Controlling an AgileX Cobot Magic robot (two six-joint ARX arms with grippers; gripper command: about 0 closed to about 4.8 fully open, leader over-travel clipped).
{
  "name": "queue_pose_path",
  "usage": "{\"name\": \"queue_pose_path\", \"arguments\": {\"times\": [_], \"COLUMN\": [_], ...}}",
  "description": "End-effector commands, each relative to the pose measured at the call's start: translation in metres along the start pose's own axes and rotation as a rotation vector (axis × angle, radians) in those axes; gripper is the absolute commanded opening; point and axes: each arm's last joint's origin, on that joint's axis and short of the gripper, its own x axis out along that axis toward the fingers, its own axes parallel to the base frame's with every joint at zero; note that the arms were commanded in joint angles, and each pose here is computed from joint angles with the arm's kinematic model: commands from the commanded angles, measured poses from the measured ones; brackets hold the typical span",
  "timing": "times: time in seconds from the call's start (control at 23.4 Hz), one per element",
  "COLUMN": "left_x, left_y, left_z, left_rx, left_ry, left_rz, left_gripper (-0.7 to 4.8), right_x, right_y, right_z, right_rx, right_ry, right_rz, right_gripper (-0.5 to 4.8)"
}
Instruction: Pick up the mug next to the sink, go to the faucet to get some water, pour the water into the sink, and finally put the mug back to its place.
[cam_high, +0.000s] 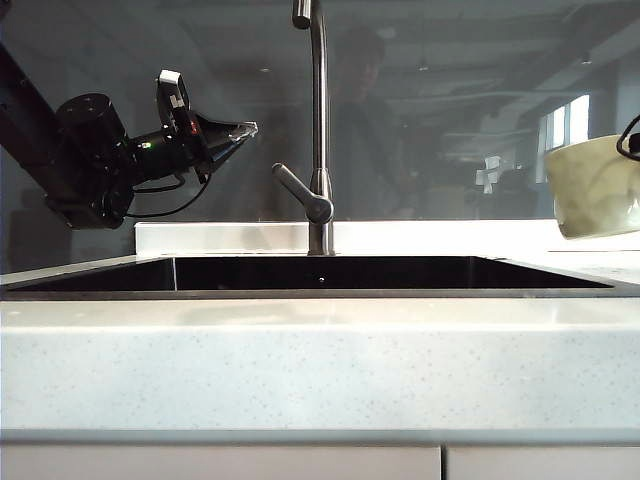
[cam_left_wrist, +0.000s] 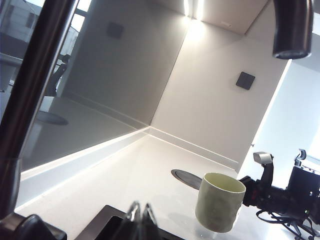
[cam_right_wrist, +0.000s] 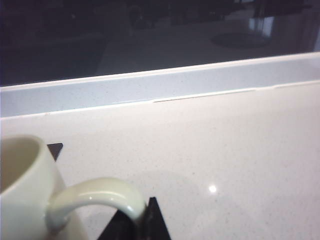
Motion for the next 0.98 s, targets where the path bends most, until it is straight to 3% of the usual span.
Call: {"name": "queue_pose_path", "arguments": {"times": [0.04, 0.51, 0.98], "left_x": [0.001, 0.001, 0.001], "left_y": [-0.005, -0.005, -0.005], "left_z": [0.006, 0.005, 0.005], "left_rx": [0.04, 0.039, 0.039], "left_ry": [-0.004, -0.003, -0.003], "left_rz": [-0.018, -0.018, -0.018], "left_gripper": [-0.05, -0.05, -0.05], "right_x": [-0.005, -0.002, -0.003], "right_y": [0.0, 0.02, 0.018], "right_z": [0.002, -0.019, -0.035], "right_rx": [0.052, 0.068, 0.068], "right_ry": [-0.123, -0.105, -0.104], "right_rz": [-0.016, -0.047, -0.05], "right_gripper": [-0.05, -0.05, -0.05]}}
